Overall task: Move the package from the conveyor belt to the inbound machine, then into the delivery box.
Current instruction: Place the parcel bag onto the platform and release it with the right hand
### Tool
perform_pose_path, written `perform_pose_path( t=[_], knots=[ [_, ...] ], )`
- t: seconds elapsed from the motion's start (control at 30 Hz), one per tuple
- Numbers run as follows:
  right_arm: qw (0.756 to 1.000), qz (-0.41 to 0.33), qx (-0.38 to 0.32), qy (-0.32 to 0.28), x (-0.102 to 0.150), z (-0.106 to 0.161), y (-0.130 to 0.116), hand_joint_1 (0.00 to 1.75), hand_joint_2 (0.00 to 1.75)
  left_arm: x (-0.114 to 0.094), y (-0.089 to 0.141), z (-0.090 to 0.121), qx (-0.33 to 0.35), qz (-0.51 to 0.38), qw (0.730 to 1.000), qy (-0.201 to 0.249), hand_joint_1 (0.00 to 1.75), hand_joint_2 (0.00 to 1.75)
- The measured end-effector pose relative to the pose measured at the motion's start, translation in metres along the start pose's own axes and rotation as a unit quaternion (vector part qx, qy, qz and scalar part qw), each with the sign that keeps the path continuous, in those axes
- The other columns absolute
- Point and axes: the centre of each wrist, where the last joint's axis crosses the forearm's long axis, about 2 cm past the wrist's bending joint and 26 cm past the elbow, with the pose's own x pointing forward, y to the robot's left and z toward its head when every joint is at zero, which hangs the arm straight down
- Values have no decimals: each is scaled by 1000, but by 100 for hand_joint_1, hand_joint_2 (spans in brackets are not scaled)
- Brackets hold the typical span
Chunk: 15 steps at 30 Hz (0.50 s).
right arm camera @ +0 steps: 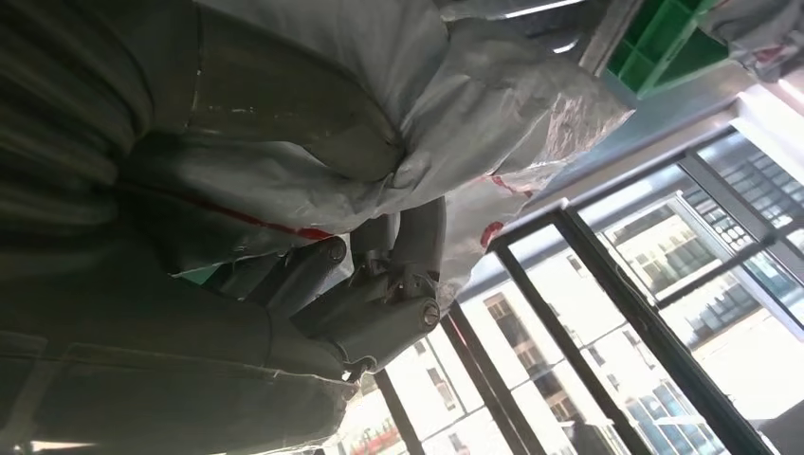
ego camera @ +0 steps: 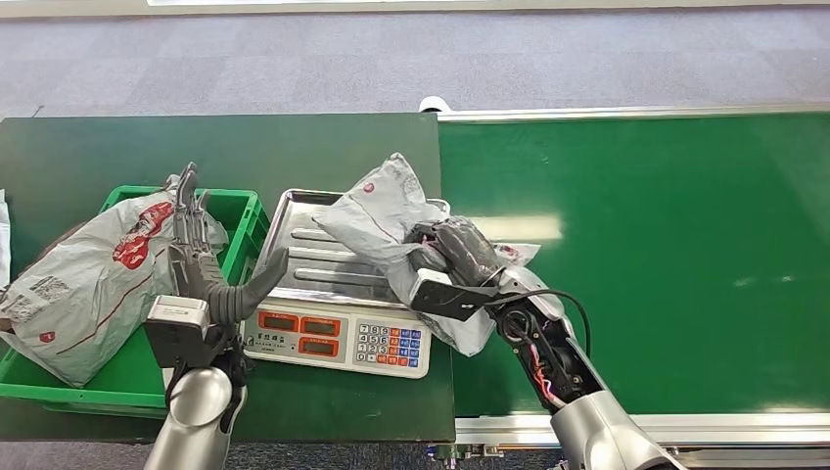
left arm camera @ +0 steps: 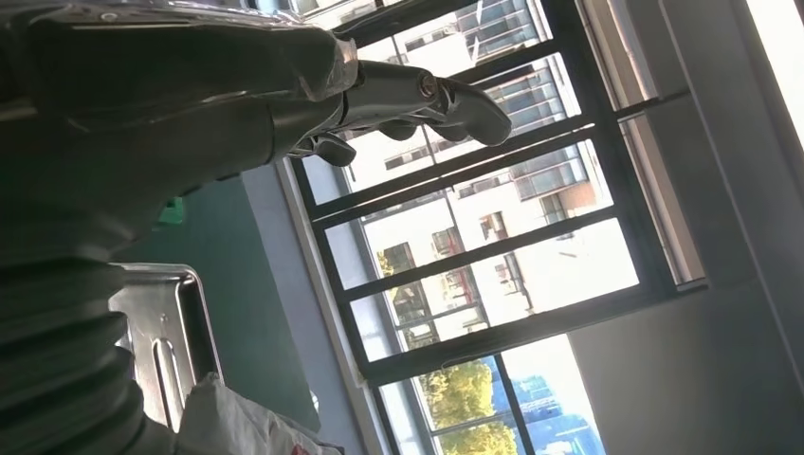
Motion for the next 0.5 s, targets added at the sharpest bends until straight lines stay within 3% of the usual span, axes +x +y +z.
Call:
perform_pose_path(
  t=[0.1,0.23,0.5],
  knots=[
    [999,1,-25,-20,7,-1,-6,175,175,-3,5,5,8,-7,1000,7,0,175],
    [997,-2,-61,-46,17,2,-17,0,175,-6,13,12,16,-16,1000,19,0,175],
    [993,18,-104,-44,22,33,-34,0,175,-9,26,24,22,-26,999,31,0,175]
  ],
)
